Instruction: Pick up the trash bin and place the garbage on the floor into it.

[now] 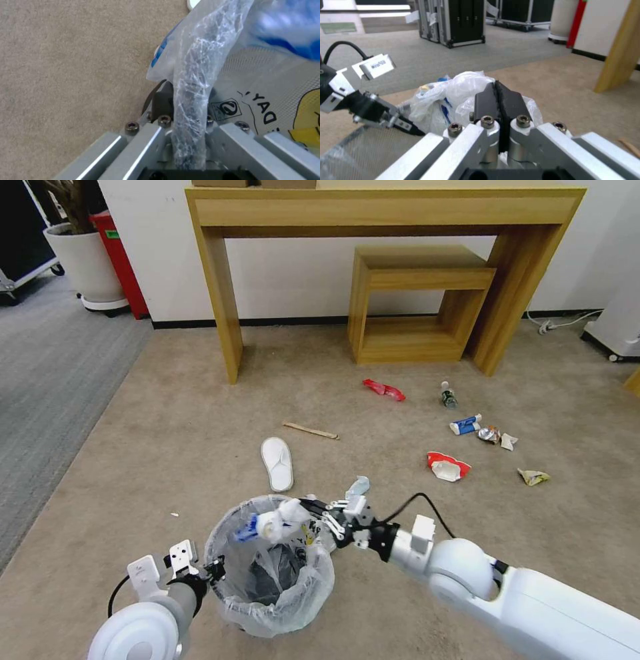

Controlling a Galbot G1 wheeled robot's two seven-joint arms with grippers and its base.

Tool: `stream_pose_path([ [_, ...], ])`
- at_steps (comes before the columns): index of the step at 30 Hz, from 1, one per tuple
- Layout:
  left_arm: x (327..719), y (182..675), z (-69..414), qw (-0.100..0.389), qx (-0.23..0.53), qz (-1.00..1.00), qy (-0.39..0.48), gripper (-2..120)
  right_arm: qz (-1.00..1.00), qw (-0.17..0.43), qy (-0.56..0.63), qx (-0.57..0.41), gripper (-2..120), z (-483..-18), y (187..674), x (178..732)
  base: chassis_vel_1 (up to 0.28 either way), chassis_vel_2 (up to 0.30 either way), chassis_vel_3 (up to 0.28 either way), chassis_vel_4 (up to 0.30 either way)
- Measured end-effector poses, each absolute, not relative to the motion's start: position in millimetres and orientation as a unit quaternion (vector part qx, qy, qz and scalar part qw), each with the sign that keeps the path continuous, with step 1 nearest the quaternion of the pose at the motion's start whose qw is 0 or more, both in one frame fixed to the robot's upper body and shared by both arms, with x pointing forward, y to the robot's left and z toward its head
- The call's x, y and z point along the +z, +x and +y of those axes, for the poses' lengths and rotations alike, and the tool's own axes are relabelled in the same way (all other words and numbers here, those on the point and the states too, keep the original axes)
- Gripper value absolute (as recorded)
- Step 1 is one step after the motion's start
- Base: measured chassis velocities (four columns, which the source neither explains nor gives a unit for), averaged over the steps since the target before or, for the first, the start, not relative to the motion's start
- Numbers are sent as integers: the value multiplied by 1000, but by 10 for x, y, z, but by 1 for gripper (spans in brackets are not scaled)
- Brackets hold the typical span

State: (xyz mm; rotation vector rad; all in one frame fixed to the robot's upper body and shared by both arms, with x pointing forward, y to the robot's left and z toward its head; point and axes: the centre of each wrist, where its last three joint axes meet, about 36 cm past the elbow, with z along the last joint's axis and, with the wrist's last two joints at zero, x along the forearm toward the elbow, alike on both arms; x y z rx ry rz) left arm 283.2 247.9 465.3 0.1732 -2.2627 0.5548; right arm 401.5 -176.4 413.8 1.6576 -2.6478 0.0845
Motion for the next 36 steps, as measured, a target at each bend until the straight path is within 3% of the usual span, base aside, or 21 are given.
stream_pose_path([
  [20, 4705, 2868, 2528, 388, 214, -894, 67, 0, -835, 39, 547, 44, 0, -1469, 3957, 3714, 0, 0, 0, 0],
  [36, 4647, 2882, 2513, 395, 212, -891, 68, 0, -822, 49, 566, 26, 62, -1430, 4073, 3811, 0, 0, 0, 0],
])
